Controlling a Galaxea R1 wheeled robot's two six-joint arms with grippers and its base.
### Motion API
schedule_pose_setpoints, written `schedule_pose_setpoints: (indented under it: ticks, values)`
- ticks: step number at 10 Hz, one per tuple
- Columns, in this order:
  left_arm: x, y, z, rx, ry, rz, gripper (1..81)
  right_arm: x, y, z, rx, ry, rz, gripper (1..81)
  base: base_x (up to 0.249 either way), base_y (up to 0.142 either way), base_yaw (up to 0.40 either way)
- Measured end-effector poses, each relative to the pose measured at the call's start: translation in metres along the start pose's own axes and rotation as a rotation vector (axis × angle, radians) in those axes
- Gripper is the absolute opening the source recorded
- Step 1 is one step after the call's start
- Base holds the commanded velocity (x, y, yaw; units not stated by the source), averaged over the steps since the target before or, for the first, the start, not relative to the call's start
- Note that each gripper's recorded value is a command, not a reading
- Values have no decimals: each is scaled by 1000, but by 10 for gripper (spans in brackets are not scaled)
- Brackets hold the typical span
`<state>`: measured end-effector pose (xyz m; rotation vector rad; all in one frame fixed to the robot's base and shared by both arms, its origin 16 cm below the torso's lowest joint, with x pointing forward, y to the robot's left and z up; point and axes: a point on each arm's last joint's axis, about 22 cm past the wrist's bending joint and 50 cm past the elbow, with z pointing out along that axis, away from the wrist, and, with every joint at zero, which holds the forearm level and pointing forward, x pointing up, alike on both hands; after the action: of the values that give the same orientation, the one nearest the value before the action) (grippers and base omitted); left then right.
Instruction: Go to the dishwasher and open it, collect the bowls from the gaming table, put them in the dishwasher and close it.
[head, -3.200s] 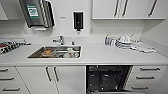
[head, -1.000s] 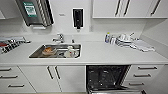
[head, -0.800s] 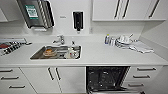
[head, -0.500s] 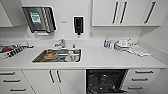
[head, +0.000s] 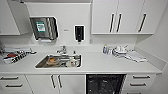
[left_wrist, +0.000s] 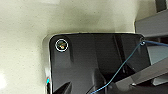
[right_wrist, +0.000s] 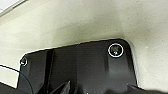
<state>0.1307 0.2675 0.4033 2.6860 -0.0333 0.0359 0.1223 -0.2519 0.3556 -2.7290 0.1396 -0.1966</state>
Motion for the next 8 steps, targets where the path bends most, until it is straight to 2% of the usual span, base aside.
schedule_pose_setpoints:
  ticks: [3, 4, 7, 8]
  values:
    - [-12, 2, -4, 32, 4, 1, 811, -10, -1, -13, -33, 5, -8, 811, 0, 0, 0]
    - [-19, 4, -4, 41, -4, -3, 811, -17, -4, -17, -39, -3, -3, 811, 0, 0, 0]
    - [-46, 24, 1, 44, -35, -18, 811, -44, -6, -33, -51, -35, 11, 811, 0, 0, 0]
    - [-56, 21, 0, 62, -47, -24, 811, -54, -8, -38, -50, -46, 16, 811, 0, 0, 0]
